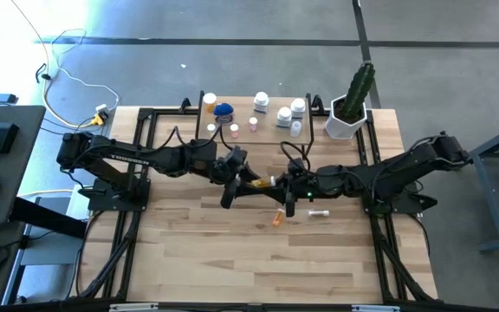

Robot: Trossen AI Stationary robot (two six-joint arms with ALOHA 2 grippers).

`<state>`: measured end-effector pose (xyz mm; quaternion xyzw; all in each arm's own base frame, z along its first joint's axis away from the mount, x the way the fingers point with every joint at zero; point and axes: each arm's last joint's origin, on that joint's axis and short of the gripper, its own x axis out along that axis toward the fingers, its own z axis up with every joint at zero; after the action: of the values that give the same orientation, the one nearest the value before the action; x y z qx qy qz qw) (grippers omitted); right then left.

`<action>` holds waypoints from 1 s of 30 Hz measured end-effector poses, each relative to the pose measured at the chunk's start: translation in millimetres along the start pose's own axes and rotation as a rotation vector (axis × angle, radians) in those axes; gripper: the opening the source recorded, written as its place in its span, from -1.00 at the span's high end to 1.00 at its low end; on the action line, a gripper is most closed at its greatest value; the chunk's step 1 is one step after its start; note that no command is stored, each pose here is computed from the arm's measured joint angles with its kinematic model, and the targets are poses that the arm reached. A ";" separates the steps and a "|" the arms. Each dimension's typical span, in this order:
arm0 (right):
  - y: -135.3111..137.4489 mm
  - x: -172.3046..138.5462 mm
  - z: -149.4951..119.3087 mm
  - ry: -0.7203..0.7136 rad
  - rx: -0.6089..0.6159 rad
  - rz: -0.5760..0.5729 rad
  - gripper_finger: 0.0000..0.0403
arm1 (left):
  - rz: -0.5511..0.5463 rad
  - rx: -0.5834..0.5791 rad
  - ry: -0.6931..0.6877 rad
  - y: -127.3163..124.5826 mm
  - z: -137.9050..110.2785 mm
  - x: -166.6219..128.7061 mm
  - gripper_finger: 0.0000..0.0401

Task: Pick and place medicine bottles onto shelf by color
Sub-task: Put the right small orange pill bottle on the shelf

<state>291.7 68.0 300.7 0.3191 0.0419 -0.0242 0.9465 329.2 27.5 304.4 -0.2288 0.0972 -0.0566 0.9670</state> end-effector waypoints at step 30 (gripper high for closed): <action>-2.9 -0.9 -7.4 0.064 0.027 -0.042 0.92 | 0.001 0.071 0.000 0.1 0.0 0.0 0.59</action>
<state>290.1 70.2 293.2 0.3315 0.0786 -0.0346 0.9395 329.2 27.7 304.3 -0.1942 0.0952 -0.0598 0.9745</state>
